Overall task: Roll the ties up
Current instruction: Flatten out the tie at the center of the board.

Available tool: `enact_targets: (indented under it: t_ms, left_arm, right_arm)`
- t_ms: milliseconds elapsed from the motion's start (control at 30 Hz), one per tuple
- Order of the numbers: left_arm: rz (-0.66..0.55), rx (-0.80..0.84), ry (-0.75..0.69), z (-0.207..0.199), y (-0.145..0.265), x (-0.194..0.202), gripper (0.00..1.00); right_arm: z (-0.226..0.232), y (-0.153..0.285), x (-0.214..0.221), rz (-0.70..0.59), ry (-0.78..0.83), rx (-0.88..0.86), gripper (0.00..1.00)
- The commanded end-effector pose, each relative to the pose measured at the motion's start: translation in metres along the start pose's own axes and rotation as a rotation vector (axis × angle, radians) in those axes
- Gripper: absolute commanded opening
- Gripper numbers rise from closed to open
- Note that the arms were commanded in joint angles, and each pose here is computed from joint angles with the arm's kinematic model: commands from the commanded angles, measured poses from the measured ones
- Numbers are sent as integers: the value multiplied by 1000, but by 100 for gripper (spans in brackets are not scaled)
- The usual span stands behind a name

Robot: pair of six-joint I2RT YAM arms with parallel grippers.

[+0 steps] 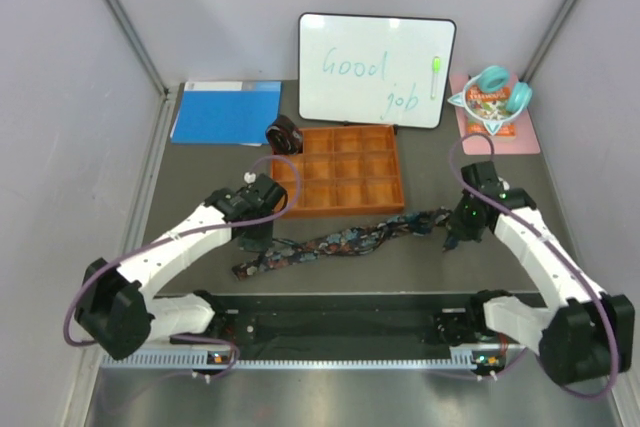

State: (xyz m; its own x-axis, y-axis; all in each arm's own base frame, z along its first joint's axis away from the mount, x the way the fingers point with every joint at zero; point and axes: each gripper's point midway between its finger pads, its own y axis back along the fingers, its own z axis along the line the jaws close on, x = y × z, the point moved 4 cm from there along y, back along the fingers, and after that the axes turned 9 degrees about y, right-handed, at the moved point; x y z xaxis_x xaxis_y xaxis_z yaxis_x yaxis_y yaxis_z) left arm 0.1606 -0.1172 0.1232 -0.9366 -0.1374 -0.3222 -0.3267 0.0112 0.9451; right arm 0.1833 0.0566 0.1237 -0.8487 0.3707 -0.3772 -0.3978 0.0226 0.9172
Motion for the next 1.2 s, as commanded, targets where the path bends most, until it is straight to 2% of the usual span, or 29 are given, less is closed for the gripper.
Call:
enact_targets:
  t_ms: [0,133,300,533,667,767,900,933,1033,1067,1167]
  left_arm:
    - [72,61,-32,-8,-12,1,7]
    - [152,136,-30,-12,-23,1,8]
    - [258,235,5,-18,-36,-4,9]
    - [365,259,18,-22,-66,-11,11]
    - [406,260,15,-27,-81,-15,11]
    - [419,234,2,-25,-92,-20,11]
    - [436,234,17,-18,-99,-30,9]
    - [422,245,19,-20,-97,-34,9]
    - [397,256,14,-21,-96,-40,9]
    - [396,259,13,-22,-96,-40,8]
    - [390,315,14,-26,-95,-38,8]
  right_arm:
    - [-7,-17,-36,25,-52,-13,0]
    - [0,-27,-63,46,-27,2,0]
    - [-13,-43,-91,50,-95,36,0]
    - [-46,-79,-102,160,-157,49,0]
    - [-68,-83,-101,159,-193,76,0]
    - [-81,-79,-103,154,-236,86,0]
    - [-89,-53,-113,75,-218,143,0]
    - [-90,-45,-109,89,-221,163,0]
    - [-91,-21,-105,76,-226,205,11]
    - [-86,-15,-105,66,-207,200,19]
    - [-94,2,-95,67,-186,255,19]
